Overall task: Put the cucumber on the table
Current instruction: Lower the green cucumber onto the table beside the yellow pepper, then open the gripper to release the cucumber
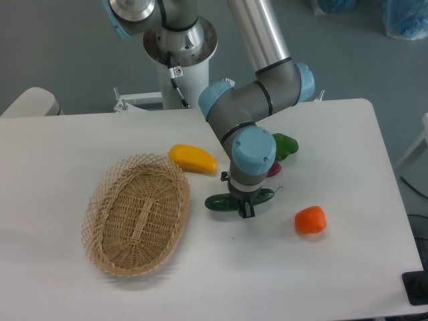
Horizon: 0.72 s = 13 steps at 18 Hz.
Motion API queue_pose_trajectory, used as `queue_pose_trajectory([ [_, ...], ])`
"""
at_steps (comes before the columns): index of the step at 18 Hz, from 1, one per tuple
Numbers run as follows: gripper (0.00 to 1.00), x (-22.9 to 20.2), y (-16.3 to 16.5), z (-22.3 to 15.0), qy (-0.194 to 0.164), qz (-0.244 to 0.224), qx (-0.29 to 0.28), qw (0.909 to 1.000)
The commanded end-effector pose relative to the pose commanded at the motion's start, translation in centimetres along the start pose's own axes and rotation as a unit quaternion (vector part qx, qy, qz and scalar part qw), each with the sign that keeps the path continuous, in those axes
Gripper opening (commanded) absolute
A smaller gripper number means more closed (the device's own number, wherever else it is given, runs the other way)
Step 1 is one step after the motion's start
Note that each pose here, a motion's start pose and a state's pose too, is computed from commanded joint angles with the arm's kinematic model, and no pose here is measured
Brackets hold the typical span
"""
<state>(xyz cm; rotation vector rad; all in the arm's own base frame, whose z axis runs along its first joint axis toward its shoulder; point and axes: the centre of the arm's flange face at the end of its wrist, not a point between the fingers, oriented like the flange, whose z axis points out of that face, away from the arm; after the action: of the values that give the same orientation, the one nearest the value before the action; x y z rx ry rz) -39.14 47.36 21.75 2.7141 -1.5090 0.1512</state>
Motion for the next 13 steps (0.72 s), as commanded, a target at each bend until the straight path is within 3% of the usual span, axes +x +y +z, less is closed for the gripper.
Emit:
queue_pose_trajectory([
  [3,1.00,0.0,-0.2,-0.4,-0.005,-0.031,0.002,0.9995],
  [7,1.00,-0.8,0.2,-1.7,-0.016,-0.038,-0.001,0.9992],
  [13,1.00,-4.1,1.8,-4.6,-0.052,-0.087,0.025,0.9946],
])
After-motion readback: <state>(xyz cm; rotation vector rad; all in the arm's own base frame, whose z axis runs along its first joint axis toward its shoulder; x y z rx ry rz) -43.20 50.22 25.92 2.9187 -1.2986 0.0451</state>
